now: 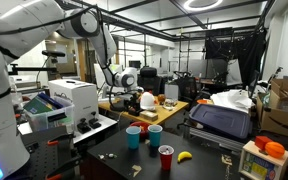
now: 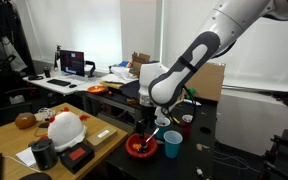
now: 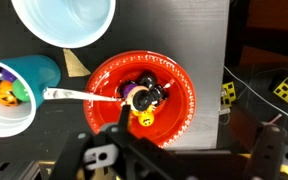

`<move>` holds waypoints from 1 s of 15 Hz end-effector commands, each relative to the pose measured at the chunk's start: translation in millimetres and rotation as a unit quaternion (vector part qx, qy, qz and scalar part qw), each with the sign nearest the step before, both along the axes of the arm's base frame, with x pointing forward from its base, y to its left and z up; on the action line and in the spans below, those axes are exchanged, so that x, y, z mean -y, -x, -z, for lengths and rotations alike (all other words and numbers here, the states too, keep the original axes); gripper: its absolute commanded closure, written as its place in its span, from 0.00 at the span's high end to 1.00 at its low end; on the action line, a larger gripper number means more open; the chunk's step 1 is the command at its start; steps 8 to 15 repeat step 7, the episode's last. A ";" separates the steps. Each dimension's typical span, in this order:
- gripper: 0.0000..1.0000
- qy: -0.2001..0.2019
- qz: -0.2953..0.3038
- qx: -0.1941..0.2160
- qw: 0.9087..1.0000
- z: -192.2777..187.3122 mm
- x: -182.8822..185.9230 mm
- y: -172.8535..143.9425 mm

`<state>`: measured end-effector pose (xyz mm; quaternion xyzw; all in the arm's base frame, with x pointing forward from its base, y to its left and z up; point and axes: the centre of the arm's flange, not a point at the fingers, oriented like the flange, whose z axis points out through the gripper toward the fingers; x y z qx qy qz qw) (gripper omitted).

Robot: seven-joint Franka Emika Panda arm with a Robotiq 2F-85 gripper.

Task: Pour the things in the blue cup into the red cup

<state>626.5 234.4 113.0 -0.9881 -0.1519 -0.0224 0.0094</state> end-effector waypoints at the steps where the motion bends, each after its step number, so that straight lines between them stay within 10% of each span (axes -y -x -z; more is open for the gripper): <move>1: 1.00 0.016 0.009 0.006 1.000 13.4 -19.1 -23.3; 15: 1.00 0.010 0.023 0.007 1.000 12.7 -15.0 -16.6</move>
